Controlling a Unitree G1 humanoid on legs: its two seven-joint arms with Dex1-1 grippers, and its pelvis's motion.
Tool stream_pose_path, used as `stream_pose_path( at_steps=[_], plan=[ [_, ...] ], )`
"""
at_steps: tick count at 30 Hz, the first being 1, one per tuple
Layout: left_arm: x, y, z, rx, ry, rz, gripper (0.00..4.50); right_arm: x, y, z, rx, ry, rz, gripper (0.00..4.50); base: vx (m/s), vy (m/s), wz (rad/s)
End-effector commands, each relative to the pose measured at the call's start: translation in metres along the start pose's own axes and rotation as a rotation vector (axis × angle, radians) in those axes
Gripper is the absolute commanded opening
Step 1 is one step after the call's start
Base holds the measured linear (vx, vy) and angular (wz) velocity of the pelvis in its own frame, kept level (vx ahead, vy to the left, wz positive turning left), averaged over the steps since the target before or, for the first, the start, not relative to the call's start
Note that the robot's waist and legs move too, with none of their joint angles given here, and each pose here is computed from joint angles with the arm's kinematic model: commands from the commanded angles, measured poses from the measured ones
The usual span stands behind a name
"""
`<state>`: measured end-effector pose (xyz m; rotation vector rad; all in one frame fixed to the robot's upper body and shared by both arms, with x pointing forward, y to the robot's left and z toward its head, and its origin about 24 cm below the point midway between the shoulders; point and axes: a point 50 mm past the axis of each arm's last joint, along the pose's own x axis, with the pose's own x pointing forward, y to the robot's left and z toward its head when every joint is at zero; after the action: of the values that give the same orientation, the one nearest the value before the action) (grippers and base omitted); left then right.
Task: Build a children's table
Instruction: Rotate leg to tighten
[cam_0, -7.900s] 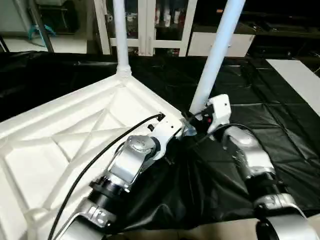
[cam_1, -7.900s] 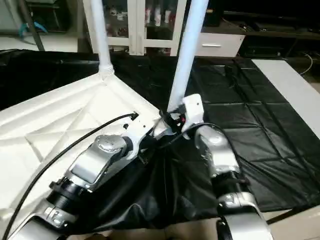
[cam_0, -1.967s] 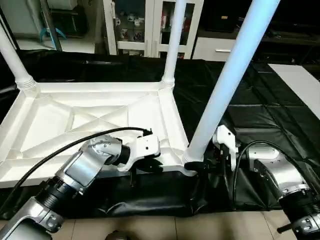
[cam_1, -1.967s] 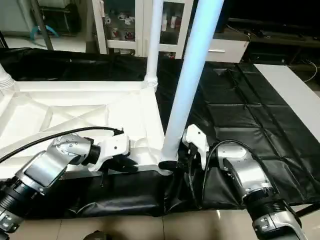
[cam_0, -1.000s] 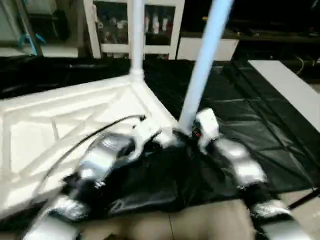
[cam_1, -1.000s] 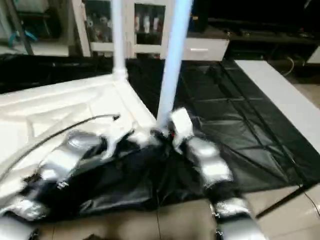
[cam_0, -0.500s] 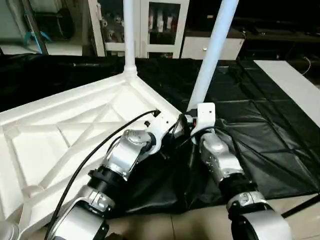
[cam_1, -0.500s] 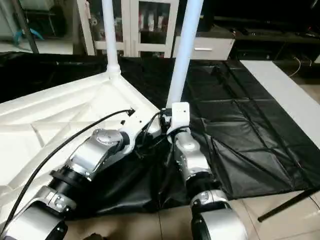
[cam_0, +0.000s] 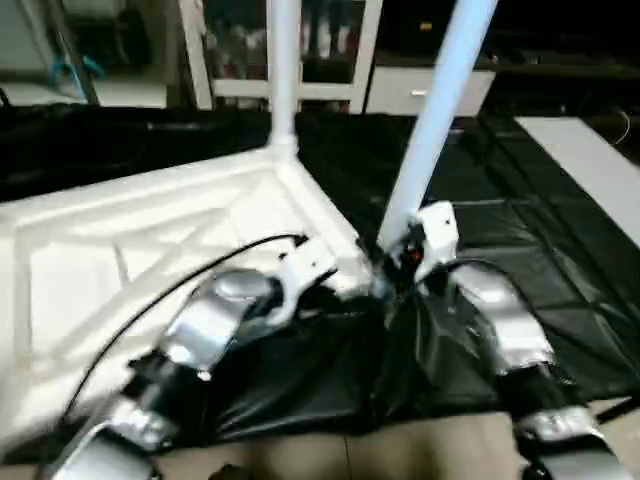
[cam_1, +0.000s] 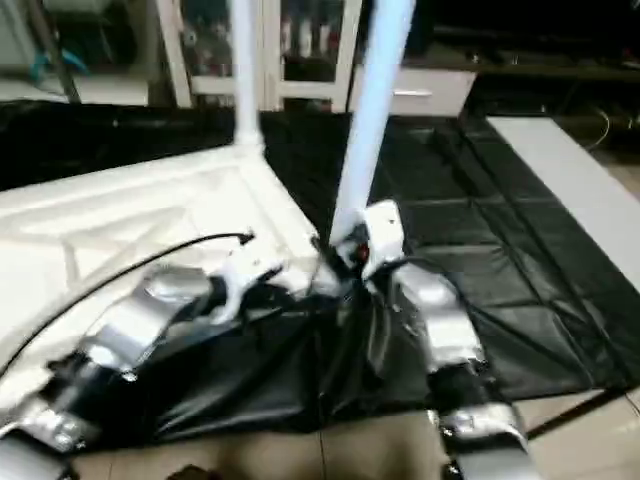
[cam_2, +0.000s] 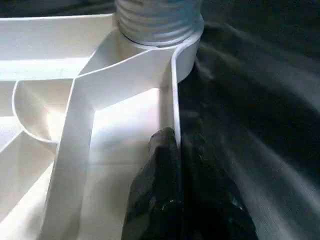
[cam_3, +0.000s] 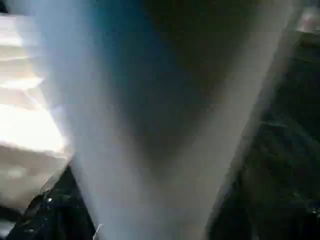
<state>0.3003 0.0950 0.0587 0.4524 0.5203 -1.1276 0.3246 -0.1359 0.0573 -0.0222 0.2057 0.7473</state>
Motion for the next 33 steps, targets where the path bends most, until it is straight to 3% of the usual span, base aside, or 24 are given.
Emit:
stream_pose_path(
  at_steps=[1,6,11,22,33],
  plan=[
    [0.004,-0.017,-0.012,0.015,0.047,-0.158,0.00,-0.008,0.003,0.004,-0.004,0.012,0.121,3.84,0.000,0.000,0.00],
    [-0.010,-0.021,-0.014,0.075,0.048,-0.285,0.00,-0.034,0.007,-0.001,-0.037,0.114,0.386,3.84,0.000,0.000,0.00],
    [-0.014,-0.021,-0.017,0.083,0.091,-0.333,0.00,-0.046,0.007,-0.008,-0.065,0.212,0.485,3.84,0.000,0.000,0.00],
    [-0.018,-0.022,-0.019,0.098,0.114,-0.382,0.00,-0.045,0.005,-0.013,-0.140,0.270,0.512,3.84,0.000,0.000,0.00],
    [-0.018,-0.022,-0.020,0.099,0.117,-0.378,0.00,-0.042,0.009,-0.018,-0.163,0.297,0.553,2.90,0.000,0.000,0.00]
  ],
)
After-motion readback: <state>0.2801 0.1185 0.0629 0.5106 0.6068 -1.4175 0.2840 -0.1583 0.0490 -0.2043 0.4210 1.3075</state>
